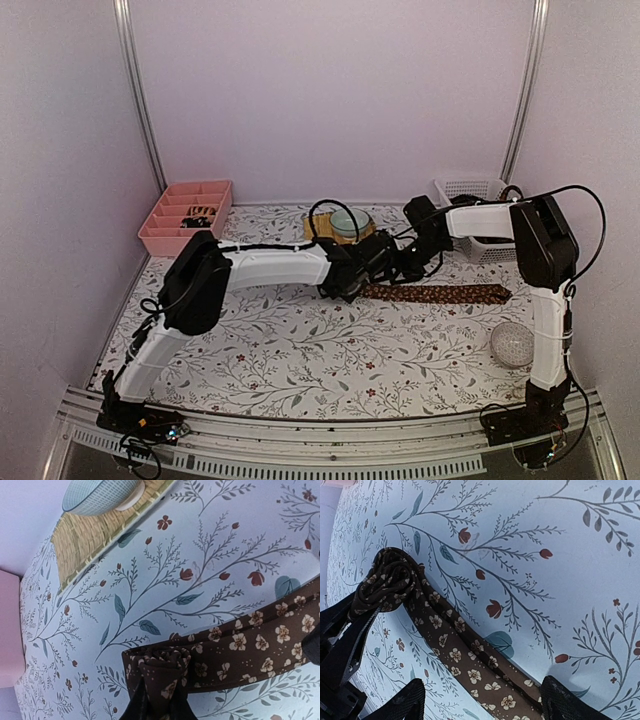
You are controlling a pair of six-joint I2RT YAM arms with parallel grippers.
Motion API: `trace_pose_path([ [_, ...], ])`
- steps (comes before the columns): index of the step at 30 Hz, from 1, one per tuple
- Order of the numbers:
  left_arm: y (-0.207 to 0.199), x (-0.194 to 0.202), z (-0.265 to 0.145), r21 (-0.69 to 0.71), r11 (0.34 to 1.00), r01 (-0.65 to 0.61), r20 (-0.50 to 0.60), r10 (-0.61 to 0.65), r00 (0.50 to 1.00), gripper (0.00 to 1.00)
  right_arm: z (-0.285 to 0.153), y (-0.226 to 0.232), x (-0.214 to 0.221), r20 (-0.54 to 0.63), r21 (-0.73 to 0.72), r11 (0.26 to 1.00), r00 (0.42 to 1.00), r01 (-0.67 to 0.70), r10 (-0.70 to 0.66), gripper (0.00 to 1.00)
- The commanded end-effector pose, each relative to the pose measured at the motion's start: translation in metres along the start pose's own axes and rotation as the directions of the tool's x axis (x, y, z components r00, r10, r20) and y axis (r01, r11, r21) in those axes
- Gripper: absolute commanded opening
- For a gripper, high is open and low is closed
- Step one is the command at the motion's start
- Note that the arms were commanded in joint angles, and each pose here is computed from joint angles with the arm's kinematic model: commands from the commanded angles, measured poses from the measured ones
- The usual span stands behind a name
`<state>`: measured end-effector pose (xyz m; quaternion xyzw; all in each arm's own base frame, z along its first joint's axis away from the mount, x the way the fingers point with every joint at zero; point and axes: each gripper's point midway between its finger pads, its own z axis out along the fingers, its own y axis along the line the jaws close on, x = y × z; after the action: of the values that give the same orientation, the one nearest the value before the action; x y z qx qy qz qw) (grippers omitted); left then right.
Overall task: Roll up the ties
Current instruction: Roll the tie at the center of the board.
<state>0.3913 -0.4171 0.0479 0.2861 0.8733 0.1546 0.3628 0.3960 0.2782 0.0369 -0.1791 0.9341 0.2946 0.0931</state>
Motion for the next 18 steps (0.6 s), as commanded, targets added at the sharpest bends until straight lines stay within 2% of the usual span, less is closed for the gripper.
trace_pose_path([
  [1, -0.016, 0.007, 0.004, 0.007, 0.999, -0.042, -0.016, 0.042, 0.999, 0.09, -0.028, 0.01, 0.006, -0.005, 0.011, 0.999, 0.999, -0.034, 0.034, 0.8],
  [3, -0.013, 0.01, 0.006, -0.026, 0.998, -0.057, -0.03, 0.056, 0.998, 0.09, -0.028, 0.009, 0.006, -0.005, 0.01, 0.999, 0.999, -0.038, 0.038, 0.8],
  [6, -0.005, 0.017, 0.01, -0.094, 0.992, -0.089, -0.061, 0.084, 0.995, 0.02, -0.027, 0.009, 0.008, -0.01, 0.009, 0.999, 0.999, -0.04, 0.04, 0.8],
  [9, 0.004, 0.02, 0.009, -0.144, 0.985, -0.097, -0.07, 0.088, 0.994, 0.02, -0.024, 0.006, 0.012, -0.02, 0.014, 0.999, 0.999, -0.048, 0.048, 0.79],
  [18, 0.027, 0.005, -0.004, -0.191, 0.981, -0.023, -0.013, 0.021, 1.0, 0.02, -0.008, -0.011, 0.028, -0.06, 0.051, 0.996, 0.995, -0.073, 0.076, 0.68],
])
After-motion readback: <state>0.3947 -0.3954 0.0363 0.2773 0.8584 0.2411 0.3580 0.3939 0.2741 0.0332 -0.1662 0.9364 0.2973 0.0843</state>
